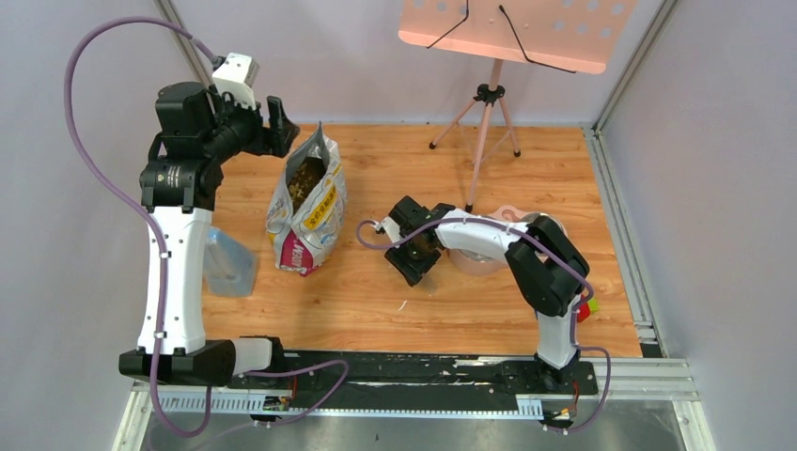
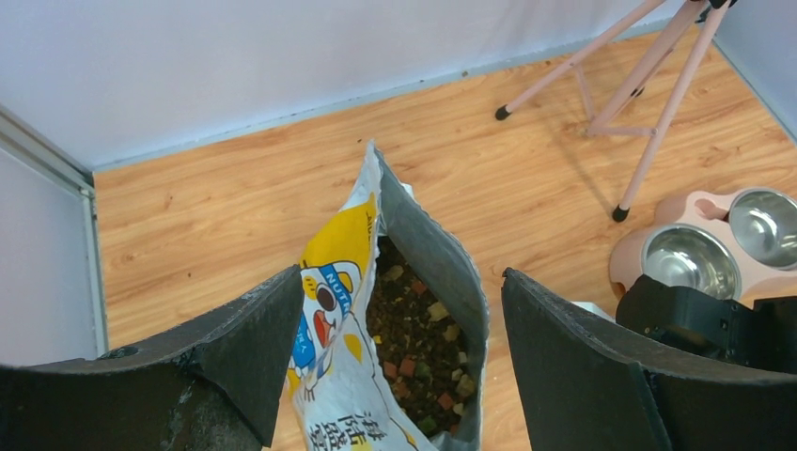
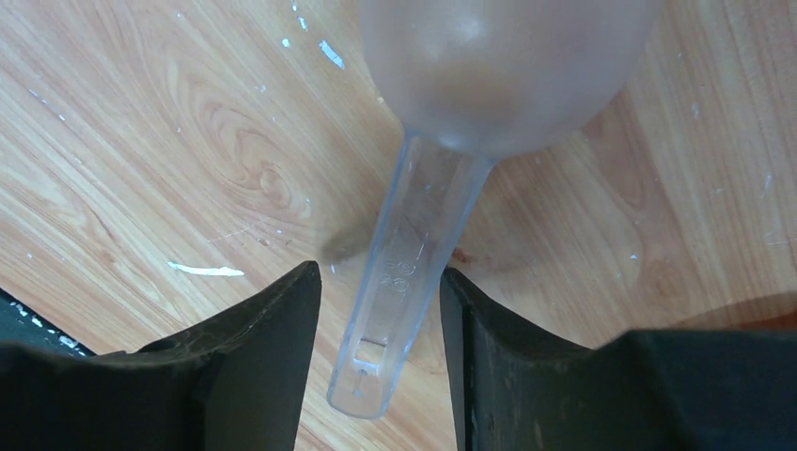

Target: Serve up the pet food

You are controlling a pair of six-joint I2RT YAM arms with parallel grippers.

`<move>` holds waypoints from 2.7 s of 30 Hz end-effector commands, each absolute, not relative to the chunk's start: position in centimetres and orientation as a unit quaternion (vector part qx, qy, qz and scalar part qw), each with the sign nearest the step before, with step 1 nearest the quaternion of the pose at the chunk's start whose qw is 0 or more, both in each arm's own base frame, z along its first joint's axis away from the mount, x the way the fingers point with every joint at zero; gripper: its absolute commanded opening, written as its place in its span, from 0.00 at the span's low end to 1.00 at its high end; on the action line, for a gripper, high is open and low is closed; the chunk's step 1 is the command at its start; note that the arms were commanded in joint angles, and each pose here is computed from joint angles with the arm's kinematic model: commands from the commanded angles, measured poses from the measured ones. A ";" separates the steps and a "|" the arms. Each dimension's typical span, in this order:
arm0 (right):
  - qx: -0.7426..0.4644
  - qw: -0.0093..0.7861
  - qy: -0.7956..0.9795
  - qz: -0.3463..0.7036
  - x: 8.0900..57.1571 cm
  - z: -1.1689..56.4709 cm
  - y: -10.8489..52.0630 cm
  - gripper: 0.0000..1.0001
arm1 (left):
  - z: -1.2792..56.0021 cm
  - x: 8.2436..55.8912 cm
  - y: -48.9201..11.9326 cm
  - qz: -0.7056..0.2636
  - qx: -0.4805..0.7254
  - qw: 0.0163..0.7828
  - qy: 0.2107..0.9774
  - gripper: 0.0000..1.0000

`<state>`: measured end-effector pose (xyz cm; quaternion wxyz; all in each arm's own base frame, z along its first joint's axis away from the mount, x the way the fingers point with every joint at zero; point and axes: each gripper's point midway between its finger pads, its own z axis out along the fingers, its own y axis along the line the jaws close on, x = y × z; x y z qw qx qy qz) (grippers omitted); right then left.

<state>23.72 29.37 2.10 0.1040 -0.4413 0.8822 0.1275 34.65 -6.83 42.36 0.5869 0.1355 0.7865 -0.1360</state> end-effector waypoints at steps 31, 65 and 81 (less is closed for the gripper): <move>-0.478 0.311 0.648 0.505 28.8 35.5 28.7 0.00 | 49.4 30.9 -18.6 0.118 0.564 0.742 0.342 0.91; -0.424 0.208 0.671 0.572 26.6 34.4 29.4 0.00 | 45.3 28.8 -27.3 0.234 0.651 0.722 -0.012 0.63; -0.438 0.273 0.684 0.515 27.2 36.9 28.5 0.55 | 42.9 32.9 -25.6 0.278 0.660 0.687 0.121 0.00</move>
